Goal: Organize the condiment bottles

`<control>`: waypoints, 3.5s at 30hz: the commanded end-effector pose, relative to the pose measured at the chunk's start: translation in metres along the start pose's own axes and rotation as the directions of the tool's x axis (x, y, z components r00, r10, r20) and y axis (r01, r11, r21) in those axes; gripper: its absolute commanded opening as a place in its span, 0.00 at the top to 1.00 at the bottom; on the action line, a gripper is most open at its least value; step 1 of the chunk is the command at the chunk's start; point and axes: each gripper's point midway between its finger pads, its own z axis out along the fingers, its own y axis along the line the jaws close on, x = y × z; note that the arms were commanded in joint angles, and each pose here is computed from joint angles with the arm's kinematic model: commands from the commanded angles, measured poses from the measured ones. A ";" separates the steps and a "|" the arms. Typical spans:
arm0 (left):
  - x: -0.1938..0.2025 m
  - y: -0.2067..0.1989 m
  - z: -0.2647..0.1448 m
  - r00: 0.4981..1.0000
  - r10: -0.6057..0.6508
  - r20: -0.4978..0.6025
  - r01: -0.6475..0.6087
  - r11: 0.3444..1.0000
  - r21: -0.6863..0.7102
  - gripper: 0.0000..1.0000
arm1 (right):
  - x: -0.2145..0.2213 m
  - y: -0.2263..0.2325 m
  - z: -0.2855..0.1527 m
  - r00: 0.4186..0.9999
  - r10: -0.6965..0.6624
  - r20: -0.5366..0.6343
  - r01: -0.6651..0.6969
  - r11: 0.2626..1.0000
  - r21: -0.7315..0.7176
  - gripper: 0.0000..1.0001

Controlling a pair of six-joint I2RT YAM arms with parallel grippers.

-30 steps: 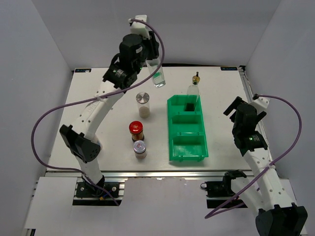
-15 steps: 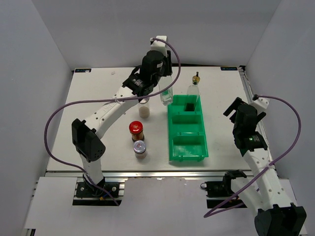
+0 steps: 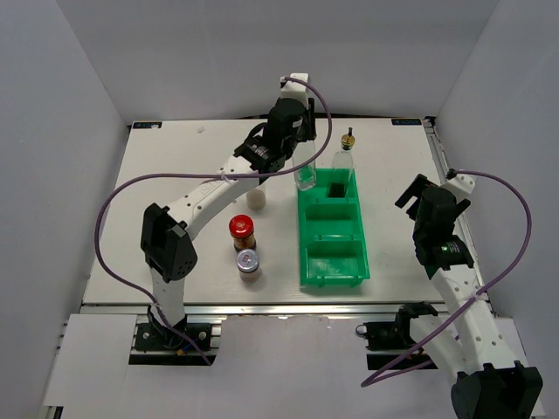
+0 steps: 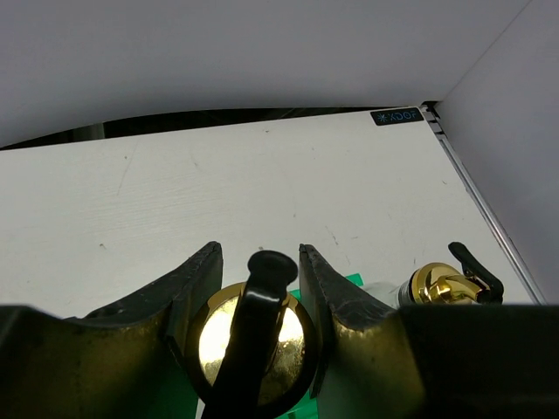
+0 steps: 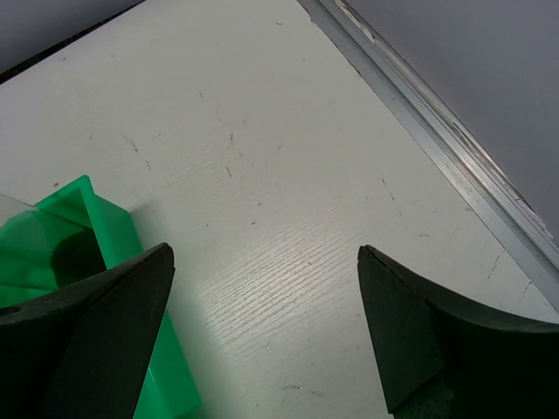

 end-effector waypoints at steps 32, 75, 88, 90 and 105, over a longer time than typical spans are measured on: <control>0.025 -0.038 0.020 0.998 -0.057 0.022 0.055 0.994 0.090 0.89 | -0.009 -0.003 0.001 0.999 0.015 0.045 -0.015 1.000 -0.004 0.11; -0.043 -0.053 -0.029 0.997 0.016 0.081 -0.024 0.994 0.103 0.12 | -0.008 0.025 0.000 0.998 -0.045 0.037 0.050 0.984 -0.170 0.11; -0.095 0.038 -0.051 0.987 0.022 0.156 0.015 0.972 -0.233 0.02 | 0.019 0.125 -0.053 0.972 -0.234 0.015 0.171 0.662 -0.730 0.11; -0.096 0.083 -0.051 0.987 -0.037 0.153 0.079 0.957 -0.279 0.02 | 0.027 0.141 -0.066 0.953 -0.297 0.050 0.221 0.575 -0.788 0.11; 0.069 0.322 -0.163 0.930 -0.320 0.181 0.356 0.662 -0.660 0.02 | 0.109 0.307 -0.156 0.802 -0.552 0.226 0.387 0.194 -0.902 0.11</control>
